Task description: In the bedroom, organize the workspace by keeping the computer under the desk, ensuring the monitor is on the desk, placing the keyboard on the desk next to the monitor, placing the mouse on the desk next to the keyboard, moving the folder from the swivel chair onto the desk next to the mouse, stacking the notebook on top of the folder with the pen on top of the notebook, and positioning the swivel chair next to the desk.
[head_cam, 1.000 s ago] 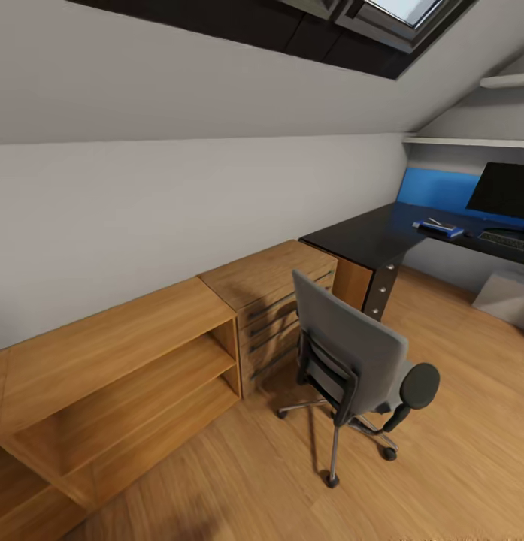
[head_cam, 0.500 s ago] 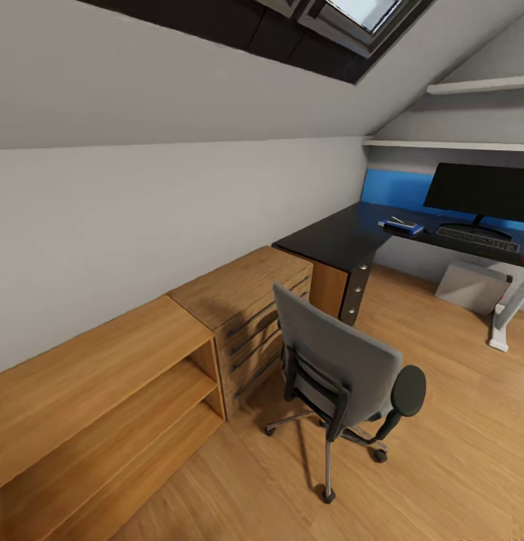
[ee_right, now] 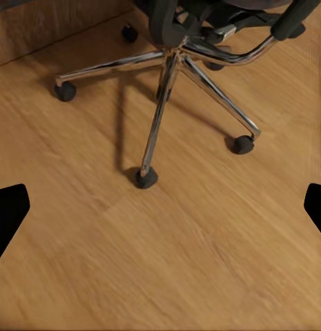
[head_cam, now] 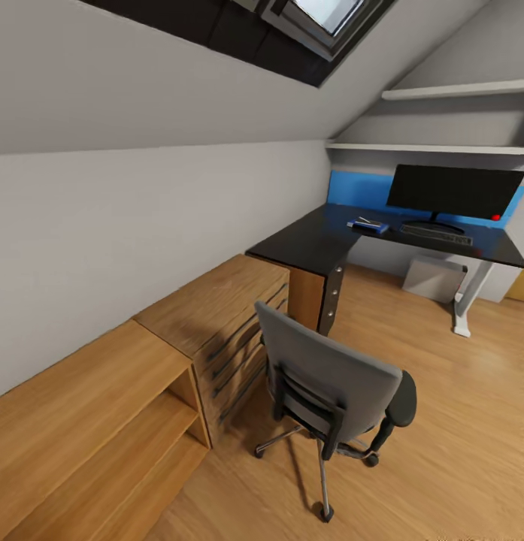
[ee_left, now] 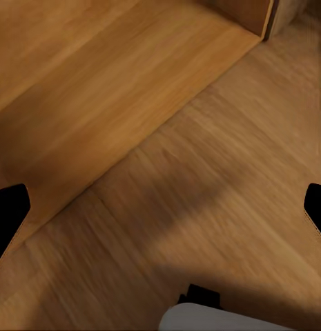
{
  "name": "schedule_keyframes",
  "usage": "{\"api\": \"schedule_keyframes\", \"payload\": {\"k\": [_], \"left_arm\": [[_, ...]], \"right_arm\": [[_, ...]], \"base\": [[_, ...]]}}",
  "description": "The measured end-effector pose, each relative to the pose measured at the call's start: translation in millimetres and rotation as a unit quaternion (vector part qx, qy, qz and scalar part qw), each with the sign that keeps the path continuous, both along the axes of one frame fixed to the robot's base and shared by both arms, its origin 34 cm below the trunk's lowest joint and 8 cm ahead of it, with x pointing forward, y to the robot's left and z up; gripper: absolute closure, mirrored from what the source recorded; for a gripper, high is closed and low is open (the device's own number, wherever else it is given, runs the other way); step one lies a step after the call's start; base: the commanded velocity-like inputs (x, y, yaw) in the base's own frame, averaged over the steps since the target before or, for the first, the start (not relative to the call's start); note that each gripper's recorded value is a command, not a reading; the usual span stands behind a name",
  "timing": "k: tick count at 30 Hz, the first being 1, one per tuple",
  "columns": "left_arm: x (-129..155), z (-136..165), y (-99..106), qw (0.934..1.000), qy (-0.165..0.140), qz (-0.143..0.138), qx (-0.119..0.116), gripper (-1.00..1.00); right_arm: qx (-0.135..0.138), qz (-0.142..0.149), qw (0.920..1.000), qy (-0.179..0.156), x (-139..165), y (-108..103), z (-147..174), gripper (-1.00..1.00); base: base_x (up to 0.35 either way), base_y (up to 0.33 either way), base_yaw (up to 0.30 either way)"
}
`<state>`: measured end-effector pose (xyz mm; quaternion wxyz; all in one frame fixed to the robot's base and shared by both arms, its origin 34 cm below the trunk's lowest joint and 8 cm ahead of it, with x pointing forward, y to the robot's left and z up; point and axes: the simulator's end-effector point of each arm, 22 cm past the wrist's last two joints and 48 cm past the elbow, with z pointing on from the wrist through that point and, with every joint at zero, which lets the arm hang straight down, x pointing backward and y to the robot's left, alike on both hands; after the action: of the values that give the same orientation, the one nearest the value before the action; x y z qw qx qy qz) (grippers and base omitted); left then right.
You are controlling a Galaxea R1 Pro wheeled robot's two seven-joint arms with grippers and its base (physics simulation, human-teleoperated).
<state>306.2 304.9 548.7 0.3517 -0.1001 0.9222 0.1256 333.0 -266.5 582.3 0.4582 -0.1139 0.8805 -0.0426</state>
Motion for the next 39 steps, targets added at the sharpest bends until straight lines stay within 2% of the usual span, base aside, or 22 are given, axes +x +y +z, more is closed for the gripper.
{"api": "schedule_keyframes", "payload": {"k": [21,31,39], "left_arm": [[4.7,2.2,-0.8,1.0,-0.007,0.0,-0.001,-1.0],[7.5,3.5,-0.9,0.9999,-0.011,0.0,-0.001,-1.0],[9.6,4.7,-0.4,0.9999,-0.014,0.0,0.0,-1.0]], "right_arm": [[0.0,0.0,1.0,-0.007,4.5,-0.1,2.8,-1.0],[0.0,0.0,0.9999,-0.011,6.8,0.0,4.1,-1.0],[0.0,0.0,0.9999,-0.014,8.5,0.0,5.5,-1.0]], "base": [[0.012,0.011,-0.291],[-0.209,0.152,-0.28],[-0.034,0.106,-0.278]]}}
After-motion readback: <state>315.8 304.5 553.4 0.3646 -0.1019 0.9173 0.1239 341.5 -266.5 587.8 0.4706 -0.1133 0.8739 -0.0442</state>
